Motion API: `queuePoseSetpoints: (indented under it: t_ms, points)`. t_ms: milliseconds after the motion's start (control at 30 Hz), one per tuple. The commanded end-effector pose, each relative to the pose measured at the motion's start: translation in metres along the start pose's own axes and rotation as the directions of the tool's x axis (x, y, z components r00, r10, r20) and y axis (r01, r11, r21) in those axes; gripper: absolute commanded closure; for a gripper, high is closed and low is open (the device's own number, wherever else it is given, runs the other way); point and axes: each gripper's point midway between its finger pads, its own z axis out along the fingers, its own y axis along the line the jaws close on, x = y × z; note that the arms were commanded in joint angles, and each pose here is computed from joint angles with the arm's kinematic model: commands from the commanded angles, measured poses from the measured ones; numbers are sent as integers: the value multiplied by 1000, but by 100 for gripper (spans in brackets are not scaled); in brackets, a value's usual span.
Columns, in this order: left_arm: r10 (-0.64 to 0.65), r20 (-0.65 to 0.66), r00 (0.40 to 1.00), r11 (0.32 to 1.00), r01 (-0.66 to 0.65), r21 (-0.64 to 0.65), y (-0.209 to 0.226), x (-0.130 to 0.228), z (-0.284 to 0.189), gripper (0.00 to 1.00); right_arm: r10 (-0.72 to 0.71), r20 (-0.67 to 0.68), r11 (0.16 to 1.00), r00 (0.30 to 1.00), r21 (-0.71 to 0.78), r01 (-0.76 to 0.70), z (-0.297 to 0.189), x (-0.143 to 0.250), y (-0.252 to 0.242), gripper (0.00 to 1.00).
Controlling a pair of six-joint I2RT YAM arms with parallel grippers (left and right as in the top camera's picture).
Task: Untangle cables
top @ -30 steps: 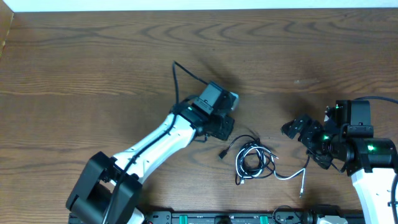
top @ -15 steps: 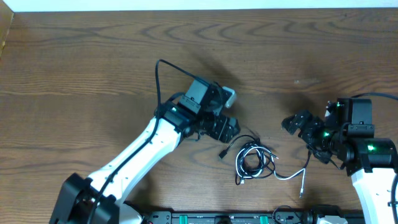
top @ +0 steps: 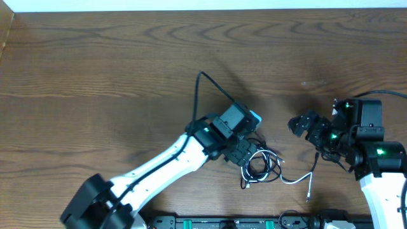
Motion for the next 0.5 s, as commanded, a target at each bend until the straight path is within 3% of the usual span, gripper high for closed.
queuePoseSetpoints:
  t_ms: [0,267,300,333,367,467]
  points:
    - [6,-29,1000,997,-8,-72,15,4,17,22,-99,69,995,993,-27,101,-21,-11,13,1]
    - [6,-89,996,997,1,83,-11,13,44,24,-116,121,991,986,-50,123,-39,-8,17,1]
    - [0,-95,995,997,8,81,-11,14,46,28,-114,126,991,985,-51,121,-41,-8,17,1]
    - [-2,-103,995,997,10,81,-12,16,48,38,-111,132,992,985,-52,119,-43,-9,16,1]
    - [-2,-113,994,997,11,80,-12,18,51,60,-108,138,992,984,-53,117,-45,-9,15,1]
    - [-12,-128,992,997,22,77,-11,22,55,85,-102,141,993,985,-50,110,-47,-7,13,1]
